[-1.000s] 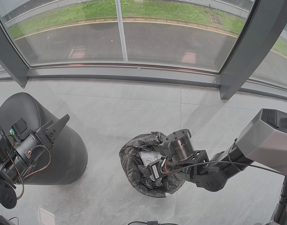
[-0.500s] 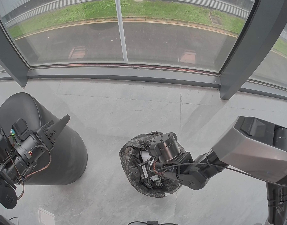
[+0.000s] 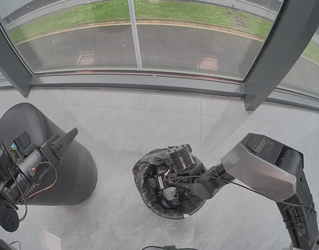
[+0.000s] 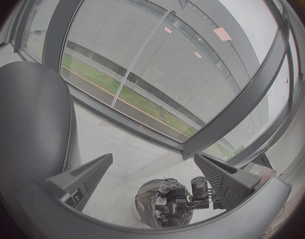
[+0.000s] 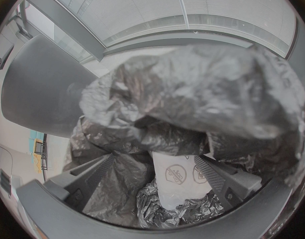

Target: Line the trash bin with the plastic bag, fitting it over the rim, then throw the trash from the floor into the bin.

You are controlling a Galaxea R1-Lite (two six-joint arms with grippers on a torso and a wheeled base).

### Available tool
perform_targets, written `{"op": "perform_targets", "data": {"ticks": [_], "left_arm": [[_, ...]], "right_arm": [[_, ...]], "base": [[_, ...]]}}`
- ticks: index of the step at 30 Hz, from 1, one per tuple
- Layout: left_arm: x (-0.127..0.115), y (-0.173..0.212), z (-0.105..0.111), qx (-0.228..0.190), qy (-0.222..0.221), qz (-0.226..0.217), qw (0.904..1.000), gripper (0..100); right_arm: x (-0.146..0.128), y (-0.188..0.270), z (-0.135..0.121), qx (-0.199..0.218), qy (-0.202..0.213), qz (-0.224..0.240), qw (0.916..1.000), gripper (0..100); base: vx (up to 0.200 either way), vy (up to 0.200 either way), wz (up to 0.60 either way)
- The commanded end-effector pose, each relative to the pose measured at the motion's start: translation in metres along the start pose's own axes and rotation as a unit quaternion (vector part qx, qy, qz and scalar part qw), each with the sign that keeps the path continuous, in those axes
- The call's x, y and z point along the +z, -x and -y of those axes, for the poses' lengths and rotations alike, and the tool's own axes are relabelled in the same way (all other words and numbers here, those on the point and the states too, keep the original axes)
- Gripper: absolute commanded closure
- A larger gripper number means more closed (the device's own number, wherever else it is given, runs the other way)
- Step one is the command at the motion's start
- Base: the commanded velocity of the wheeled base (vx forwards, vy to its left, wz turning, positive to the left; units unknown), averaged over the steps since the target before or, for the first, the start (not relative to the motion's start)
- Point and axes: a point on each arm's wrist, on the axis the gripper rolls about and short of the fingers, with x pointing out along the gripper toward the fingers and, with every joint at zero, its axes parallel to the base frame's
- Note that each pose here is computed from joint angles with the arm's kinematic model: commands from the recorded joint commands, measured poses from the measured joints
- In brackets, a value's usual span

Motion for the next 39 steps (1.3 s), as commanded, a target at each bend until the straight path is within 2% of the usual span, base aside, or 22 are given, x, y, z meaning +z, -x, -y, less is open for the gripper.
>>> {"op": "perform_targets", "data": {"ticks": [1,22,25,28,30,35,39], "left_arm": [[0.0,0.0,0.0,-0.001,0.0,0.001,1.0,0],[-0.002,-0.001,-0.001,0.001,0.001,-0.004,1.0,0],[-0.001,0.0,0.0,-0.001,0.001,-0.002,1.0,0],[-0.001,0.001,0.002,-0.006,0.001,-0.003,1.0,0],[-0.002,0.003,0.004,-0.011,0.001,-0.003,0.9999,0],[-0.002,0.008,0.012,-0.04,-0.002,-0.013,0.9991,0],[-0.002,0.013,0.015,-0.064,-0.005,-0.021,0.9977,0]], "right_arm": [[-0.004,-0.022,0.002,-0.007,-0.006,-0.011,0.9999,0],[0.002,-0.034,0.011,-0.031,-0.021,-0.018,0.9991,0],[0.012,-0.016,0.009,-0.038,-0.029,-0.013,0.9988,0],[0.029,0.026,0.0,-0.024,-0.041,-0.002,0.9989,0],[0.037,0.064,-0.016,-0.006,-0.032,0.008,0.9994,0],[0.042,0.133,-0.042,0.019,-0.01,0.027,0.9994,0],[0.041,0.169,-0.04,0.006,-0.007,0.041,0.9991,0]], "base": [[0.0,0.0,0.0],[0.0,0.0,0.0],[0.0,0.0,0.0],[0.0,0.0,0.0],[0.0,0.0,0.0],[0.0,0.0,0.0],[0.0,0.0,0.0]]}}
